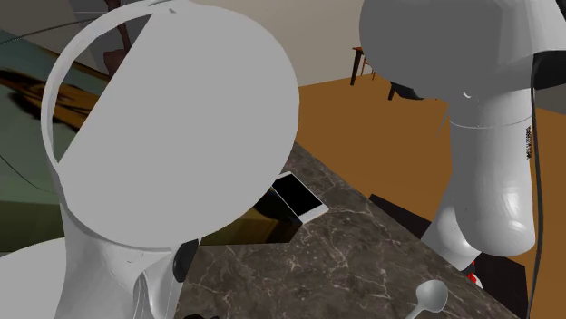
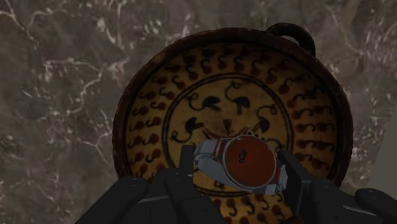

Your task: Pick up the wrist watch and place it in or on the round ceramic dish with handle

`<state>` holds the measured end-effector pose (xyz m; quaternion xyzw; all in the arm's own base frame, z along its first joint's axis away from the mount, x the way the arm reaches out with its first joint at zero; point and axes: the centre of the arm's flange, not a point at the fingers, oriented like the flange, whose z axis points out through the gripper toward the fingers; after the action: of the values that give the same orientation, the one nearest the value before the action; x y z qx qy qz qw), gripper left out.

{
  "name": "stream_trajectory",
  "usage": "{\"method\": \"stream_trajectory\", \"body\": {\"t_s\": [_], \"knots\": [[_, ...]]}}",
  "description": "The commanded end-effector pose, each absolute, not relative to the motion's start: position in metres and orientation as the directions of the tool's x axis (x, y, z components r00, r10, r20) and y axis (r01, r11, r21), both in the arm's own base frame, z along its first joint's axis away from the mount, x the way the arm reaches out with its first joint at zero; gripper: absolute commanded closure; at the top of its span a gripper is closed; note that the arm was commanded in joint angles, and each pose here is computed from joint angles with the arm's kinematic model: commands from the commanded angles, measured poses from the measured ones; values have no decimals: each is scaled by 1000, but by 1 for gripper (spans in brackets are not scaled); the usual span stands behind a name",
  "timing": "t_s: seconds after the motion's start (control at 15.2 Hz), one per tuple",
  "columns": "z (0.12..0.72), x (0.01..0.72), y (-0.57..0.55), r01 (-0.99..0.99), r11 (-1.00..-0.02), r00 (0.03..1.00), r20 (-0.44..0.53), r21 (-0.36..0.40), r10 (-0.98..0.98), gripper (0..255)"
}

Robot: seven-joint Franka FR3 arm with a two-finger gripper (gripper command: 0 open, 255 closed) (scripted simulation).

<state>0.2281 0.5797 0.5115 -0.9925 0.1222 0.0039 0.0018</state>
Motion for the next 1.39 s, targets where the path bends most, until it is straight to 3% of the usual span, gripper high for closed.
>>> {"method": "stream_trajectory", "body": {"t_s": [0.0, 0.13, 0.2, 0.53, 0.79, 1.32], "knots": [[511, 228, 580, -243, -970, 970, -8, -3, -243, 255], [511, 228, 580, -243, -970, 970, -8, -3, -243, 255], [511, 228, 580, -243, -970, 970, -8, -3, -243, 0], [511, 228, 580, -243, -970, 970, -8, -3, -243, 0], [561, 229, 580, -243, -970, 970, -8, -3, -243, 0], [561, 229, 580, -243, -970, 970, -8, -3, -243, 0]]}}
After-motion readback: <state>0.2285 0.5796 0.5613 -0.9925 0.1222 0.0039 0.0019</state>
